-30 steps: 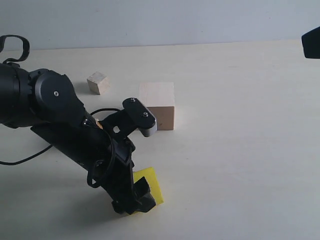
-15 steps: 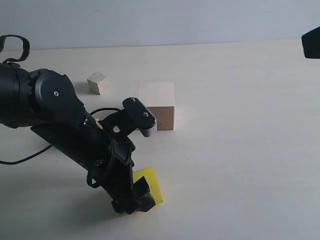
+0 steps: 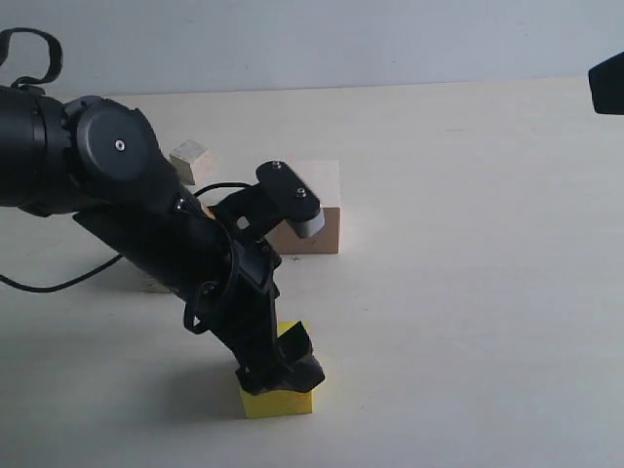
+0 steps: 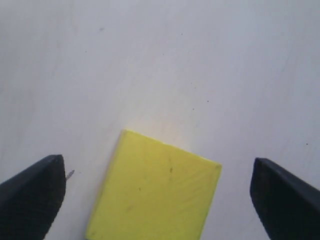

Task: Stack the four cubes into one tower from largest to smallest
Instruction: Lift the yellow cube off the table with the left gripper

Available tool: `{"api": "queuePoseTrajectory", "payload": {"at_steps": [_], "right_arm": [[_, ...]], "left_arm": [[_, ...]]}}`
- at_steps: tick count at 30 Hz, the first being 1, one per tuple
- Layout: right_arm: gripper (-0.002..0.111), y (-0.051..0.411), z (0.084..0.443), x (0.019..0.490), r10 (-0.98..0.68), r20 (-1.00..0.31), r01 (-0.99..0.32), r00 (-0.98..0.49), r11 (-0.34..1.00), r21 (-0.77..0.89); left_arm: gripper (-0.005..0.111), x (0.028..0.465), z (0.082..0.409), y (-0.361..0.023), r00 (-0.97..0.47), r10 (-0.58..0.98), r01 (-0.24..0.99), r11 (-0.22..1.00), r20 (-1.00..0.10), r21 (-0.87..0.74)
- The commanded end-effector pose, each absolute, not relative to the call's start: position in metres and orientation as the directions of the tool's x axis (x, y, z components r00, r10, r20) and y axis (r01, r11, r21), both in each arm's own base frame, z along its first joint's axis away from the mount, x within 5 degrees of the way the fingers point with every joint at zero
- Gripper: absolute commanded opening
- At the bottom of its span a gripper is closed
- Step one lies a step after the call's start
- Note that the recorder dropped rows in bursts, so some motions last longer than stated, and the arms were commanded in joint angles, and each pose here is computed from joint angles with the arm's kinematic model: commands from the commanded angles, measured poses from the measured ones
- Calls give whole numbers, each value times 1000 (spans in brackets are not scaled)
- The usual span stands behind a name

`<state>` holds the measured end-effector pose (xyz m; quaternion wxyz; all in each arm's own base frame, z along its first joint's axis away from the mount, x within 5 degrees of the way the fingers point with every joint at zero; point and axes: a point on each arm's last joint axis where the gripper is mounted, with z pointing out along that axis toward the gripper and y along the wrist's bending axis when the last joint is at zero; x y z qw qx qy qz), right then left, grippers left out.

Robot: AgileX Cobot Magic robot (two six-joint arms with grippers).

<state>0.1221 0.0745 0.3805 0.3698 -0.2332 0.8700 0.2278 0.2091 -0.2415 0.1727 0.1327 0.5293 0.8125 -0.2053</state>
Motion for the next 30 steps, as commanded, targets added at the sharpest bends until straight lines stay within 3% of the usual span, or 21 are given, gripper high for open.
{"api": "queuePoseTrajectory", "payload": {"at_steps": [1,12,25,30], "right_arm": [[0,74,380,121,-239,-754,-578,-612,786,219],[0,74,380,121,-239,-754,-578,-612,786,219],[0,74,380,121,-241,-754,-579,-611,786,218],[0,74,380,121,-241,-754,-579,-611,786,218]], "left_arm": [[96,208,174,-241,-350,839,937,305,-417,-174],[96,206,172,-235,-164,910,986,137,-381,-96],[95,200,173,-242,-88,905,995,57,-416,-87],[94,198,160,-247,-66,920,994,29,-385,-102]]}}
